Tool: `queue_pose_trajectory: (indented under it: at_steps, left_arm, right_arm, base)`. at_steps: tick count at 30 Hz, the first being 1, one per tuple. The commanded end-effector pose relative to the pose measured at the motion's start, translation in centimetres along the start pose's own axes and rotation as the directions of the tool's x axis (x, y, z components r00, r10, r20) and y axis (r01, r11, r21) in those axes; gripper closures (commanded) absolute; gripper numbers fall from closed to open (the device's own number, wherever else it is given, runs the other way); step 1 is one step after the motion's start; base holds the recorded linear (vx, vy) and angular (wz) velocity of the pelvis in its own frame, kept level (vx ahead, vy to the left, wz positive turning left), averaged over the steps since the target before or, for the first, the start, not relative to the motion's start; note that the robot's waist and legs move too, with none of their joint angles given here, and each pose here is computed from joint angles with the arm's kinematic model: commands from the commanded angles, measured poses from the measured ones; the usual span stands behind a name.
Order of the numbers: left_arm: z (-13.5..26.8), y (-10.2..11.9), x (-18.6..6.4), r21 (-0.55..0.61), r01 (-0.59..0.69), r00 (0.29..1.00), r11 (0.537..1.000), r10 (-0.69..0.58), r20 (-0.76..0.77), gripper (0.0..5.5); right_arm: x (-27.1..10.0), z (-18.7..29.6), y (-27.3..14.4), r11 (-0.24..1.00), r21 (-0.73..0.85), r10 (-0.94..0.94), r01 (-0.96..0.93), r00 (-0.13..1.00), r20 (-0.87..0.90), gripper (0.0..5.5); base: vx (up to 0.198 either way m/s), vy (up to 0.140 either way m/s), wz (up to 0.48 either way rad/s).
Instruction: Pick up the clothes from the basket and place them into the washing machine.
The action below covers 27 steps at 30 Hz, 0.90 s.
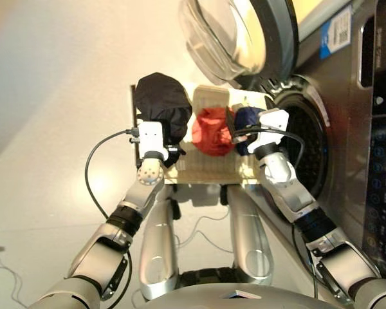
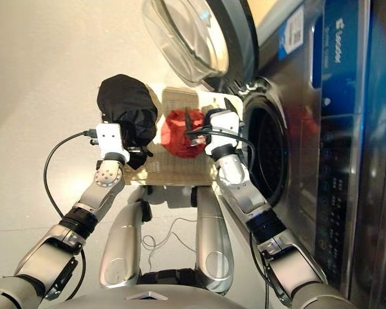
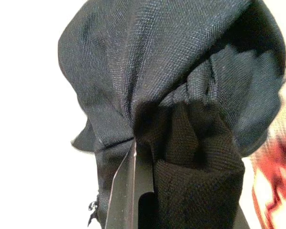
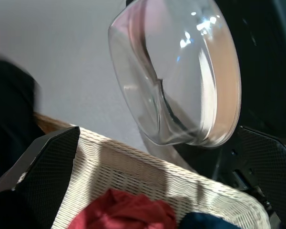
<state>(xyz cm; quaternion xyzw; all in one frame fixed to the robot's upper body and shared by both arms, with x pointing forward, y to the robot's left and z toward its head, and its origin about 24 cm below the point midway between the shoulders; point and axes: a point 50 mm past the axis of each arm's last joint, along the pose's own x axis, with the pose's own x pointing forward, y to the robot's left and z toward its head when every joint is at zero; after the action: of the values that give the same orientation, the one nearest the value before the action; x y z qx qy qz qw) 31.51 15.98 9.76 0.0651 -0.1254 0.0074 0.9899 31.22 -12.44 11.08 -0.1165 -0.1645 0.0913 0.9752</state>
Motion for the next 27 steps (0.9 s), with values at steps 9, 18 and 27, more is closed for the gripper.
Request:
queue_pose_trajectory:
  at_steps: [9, 18, 27]
  left_arm:
    - [10.3, -1.2, -0.9, 0.005, 0.317, 0.845, 0.949, -0.285, 0.452, 5.50]
    - [12.5, -4.2, -2.4, 0.062, 0.611, 0.672, 0.789, -0.558, 0.487, 5.50]
    - [11.1, -5.8, -2.6, -0.087, 0.735, 0.639, 0.673, -0.643, 0.423, 5.50]
  right_arm:
    - [0.8, 4.0, 0.6, 0.877, -0.373, 0.353, -0.302, 0.933, 0.075, 0.00]
    - [1.6, 7.6, 1.6, 0.791, -0.471, 0.506, -0.390, 0.850, 0.146, 0.00]
    - [3.7, 11.8, 4.0, 0.817, -0.481, 0.503, -0.319, 0.801, 0.323, 0.00]
  base:
    - [0.000, 0.000, 0.000]
    - [0.000, 0.000, 0.000]
    - [0.000, 0.000, 0.000]
